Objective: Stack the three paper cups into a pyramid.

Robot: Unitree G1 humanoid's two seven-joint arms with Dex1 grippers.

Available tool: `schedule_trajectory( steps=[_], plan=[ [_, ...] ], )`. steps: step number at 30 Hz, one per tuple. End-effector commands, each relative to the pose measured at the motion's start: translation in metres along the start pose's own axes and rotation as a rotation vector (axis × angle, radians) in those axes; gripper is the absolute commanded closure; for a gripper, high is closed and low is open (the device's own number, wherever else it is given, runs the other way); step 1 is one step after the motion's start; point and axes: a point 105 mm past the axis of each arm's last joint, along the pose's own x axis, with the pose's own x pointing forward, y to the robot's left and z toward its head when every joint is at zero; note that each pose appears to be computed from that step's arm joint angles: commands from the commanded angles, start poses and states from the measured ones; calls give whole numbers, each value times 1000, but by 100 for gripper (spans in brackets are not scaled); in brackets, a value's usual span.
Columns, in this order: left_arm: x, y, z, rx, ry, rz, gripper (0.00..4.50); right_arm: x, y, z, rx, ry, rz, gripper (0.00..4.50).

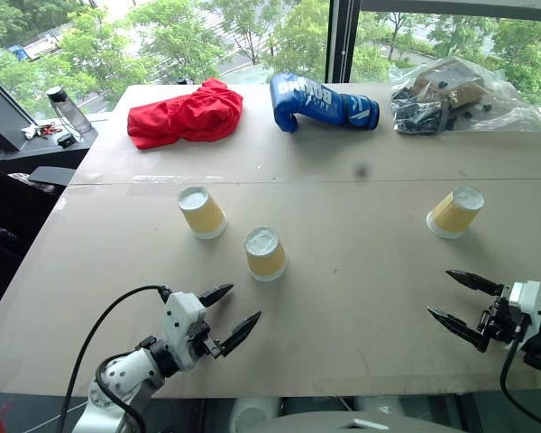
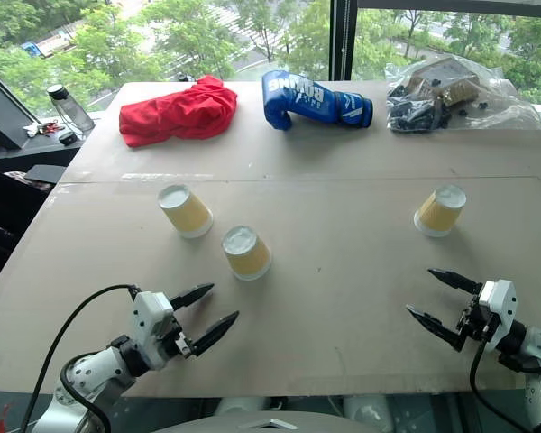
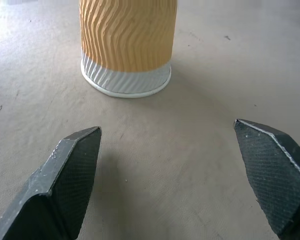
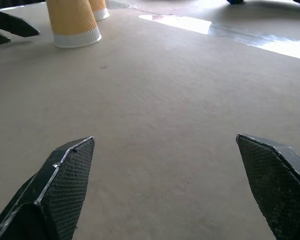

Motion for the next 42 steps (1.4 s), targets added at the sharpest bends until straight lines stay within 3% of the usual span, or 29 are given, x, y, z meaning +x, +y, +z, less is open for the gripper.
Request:
schedule_trajectory(
  steps=[1,9,21,24,27,30,38,42],
  plan=[
    [10,2,29,70,-127,-12,12,10,13,31,-16,-89,86,0],
    [31,19,42,126,-191,41,12,33,32,70,8,-185,144,0],
    [54,23,46,118,-233,3,12,34,35,75,-17,-180,132,0],
    [56,24,49,132,-250,-1,82,33,36,73,-13,-179,113,0],
    [60,27,48,154,-237,4,197,32,36,73,-13,-177,106,0],
    [69,28,54,149,-258,-7,197,31,37,73,-17,-174,95,0],
    [148,18,80,126,-327,-115,197,31,19,82,-53,-212,-49,0],
    [193,4,88,132,-302,-174,197,36,1,76,-68,-126,-184,0]
  ],
)
